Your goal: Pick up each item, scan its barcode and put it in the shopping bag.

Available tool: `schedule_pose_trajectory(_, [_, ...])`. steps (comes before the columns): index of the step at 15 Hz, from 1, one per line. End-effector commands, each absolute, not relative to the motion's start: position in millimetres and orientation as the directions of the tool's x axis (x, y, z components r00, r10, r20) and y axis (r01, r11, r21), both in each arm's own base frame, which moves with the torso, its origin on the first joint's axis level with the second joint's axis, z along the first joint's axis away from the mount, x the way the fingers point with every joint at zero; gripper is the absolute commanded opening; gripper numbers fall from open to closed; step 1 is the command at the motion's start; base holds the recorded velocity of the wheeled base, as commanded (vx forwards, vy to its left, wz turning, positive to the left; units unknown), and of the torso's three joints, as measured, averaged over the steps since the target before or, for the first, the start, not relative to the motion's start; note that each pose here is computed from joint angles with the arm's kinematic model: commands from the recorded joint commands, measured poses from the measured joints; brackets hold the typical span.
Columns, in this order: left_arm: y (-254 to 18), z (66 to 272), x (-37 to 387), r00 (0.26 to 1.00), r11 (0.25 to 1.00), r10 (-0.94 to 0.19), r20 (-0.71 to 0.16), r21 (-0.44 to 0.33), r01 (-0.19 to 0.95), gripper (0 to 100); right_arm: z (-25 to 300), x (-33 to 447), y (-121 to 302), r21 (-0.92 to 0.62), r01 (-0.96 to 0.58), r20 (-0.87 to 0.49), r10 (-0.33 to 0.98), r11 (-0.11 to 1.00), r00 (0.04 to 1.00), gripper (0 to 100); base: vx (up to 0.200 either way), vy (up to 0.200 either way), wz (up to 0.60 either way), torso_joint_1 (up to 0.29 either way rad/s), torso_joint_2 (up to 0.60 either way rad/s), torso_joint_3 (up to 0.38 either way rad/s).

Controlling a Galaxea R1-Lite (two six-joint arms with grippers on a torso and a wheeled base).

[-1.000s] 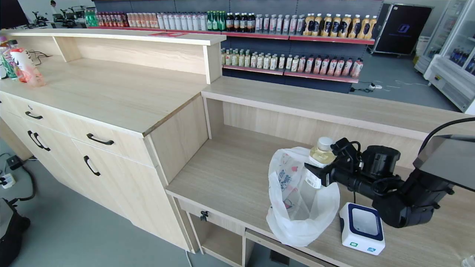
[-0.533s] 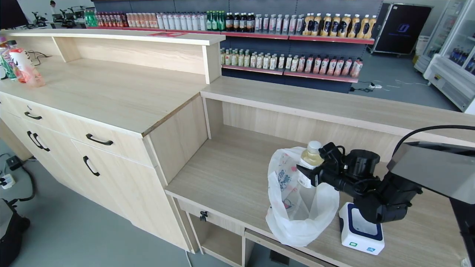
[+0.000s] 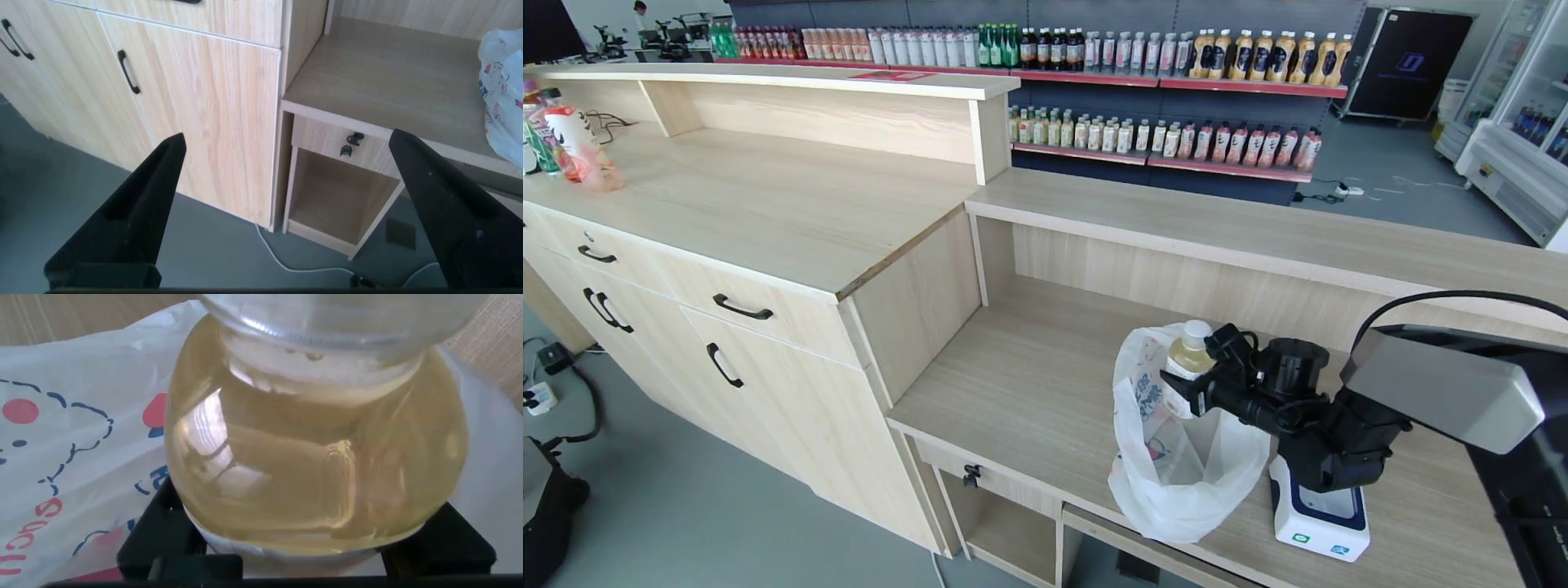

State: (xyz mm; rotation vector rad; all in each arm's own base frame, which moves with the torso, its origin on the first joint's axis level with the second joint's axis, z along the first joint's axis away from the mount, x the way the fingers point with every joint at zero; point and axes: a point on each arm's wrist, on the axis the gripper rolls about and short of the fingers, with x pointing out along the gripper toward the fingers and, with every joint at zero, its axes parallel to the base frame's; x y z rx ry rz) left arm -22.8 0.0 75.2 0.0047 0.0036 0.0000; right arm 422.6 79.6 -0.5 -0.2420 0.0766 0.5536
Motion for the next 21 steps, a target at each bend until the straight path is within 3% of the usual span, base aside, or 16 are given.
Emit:
schedule_pose_trajectory(1, [0.0, 75.2, -22.8, 1.0, 1.0, 0.0, -0.003, 0.005, 0.0, 100, -10.1, 428.4, 81.9, -0.204, -0.532, -0.14, 0.514, 0.822, 0.847, 0, 0.0, 0.0, 0.0, 0.0, 0.0, 0.0])
schedule_pose_trajectory(11, [0.0, 75.2, -22.8, 1.0, 1.0, 0.0, -0.003, 0.005, 0.0, 100, -26.8, 422.1, 78.2, -0.192, -0.536, -0.182, 0.507, 0.822, 0.842, 0, 0.0, 0.0, 0.0, 0.0, 0.0, 0.0])
schedule_pose_trajectory(12, [0.0, 75.2, -22.8, 1.0, 1.0, 0.0, -0.003, 0.005, 0.0, 100, -19.7, 421.1, 78.0, -0.191, -0.534, -0.171, 0.508, 0.824, 0.845, 100, 0.0, 0.0, 0.0, 0.0, 0.0, 0.0])
schedule_pose_trajectory(16, [0.0, 75.2, -22.8, 1.0, 1.0, 0.0, -0.003, 0.005, 0.0, 100, 25.8, 406.6, 75.6, -0.201, -0.522, -0.117, 0.509, 0.829, 0.853, 100, 0.0, 0.0, 0.0, 0.0, 0.0, 0.0])
schedule_pose_trajectory(21, [0.0, 75.2, -22.8, 1.0, 1.0, 0.0, -0.003, 0.005, 0.0, 100, 105.1, 334.5, 41.4, -0.218, -0.45, -0.087, 0.442, 0.866, 0.893, 100, 0.0, 0.0, 0.0, 0.0, 0.0, 0.0])
